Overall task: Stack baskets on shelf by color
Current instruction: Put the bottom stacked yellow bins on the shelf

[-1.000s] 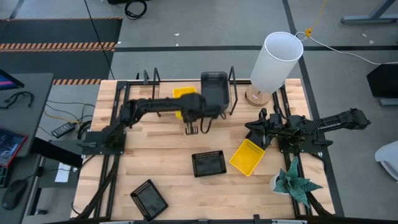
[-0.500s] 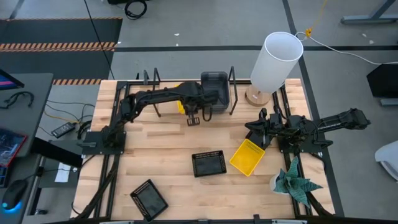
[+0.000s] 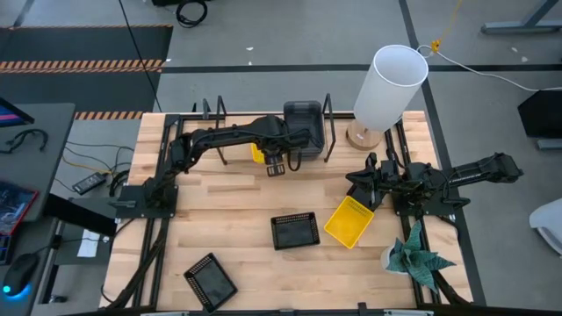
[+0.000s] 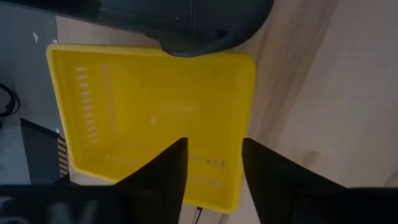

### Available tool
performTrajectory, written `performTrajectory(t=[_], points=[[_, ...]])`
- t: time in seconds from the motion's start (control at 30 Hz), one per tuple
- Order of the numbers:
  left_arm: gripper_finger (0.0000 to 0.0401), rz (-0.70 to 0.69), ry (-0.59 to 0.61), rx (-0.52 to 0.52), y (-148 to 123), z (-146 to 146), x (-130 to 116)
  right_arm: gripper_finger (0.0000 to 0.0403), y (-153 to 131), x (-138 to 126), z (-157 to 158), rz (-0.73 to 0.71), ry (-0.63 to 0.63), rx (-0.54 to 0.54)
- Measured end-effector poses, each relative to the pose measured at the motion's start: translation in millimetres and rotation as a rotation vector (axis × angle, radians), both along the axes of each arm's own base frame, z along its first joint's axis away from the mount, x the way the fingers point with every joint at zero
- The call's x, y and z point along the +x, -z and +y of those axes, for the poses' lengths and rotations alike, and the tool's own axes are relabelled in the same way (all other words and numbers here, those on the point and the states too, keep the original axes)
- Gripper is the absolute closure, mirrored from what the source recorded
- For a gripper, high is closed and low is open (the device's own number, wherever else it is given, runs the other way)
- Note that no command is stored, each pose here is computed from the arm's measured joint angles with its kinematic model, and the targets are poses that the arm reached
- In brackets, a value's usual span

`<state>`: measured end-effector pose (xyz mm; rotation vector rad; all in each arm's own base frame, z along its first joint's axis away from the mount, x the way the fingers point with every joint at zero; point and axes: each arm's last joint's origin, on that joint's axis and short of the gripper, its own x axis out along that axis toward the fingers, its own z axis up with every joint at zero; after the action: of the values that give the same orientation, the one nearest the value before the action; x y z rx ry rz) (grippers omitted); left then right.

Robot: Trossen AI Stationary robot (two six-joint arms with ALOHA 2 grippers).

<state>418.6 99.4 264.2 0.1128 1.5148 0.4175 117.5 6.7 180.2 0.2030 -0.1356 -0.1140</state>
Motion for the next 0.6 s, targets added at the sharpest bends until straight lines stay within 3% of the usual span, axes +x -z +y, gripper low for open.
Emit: performTrajectory(t=[0.17, 0.4, 0.5, 0.6], points=[[0.0222, -0.004, -0.039, -0.059, 0.6, -4.9, -1.2, 0.0375, 0.0, 0.0, 0.0, 0.0, 0.0, 0.0], [0.0243, 0.084, -0.094, -0.086, 0.8, -18.8, -9.5, 0.0375, 0.1, 0.0, 0.0, 0.0, 0.0, 0.0], [0.0255, 0.095, -0.085, -0.08, 0.7, -27.2, -9.1, 0.0375, 0.1, 0.0, 0.0, 0.0, -0.001, 0.0], [0.0264, 0.088, -0.063, -0.009, 0.2, -33.4, -6.5, 0.0375, 0.1, 0.0, 0.0, 0.0, 0.0, 0.0]])
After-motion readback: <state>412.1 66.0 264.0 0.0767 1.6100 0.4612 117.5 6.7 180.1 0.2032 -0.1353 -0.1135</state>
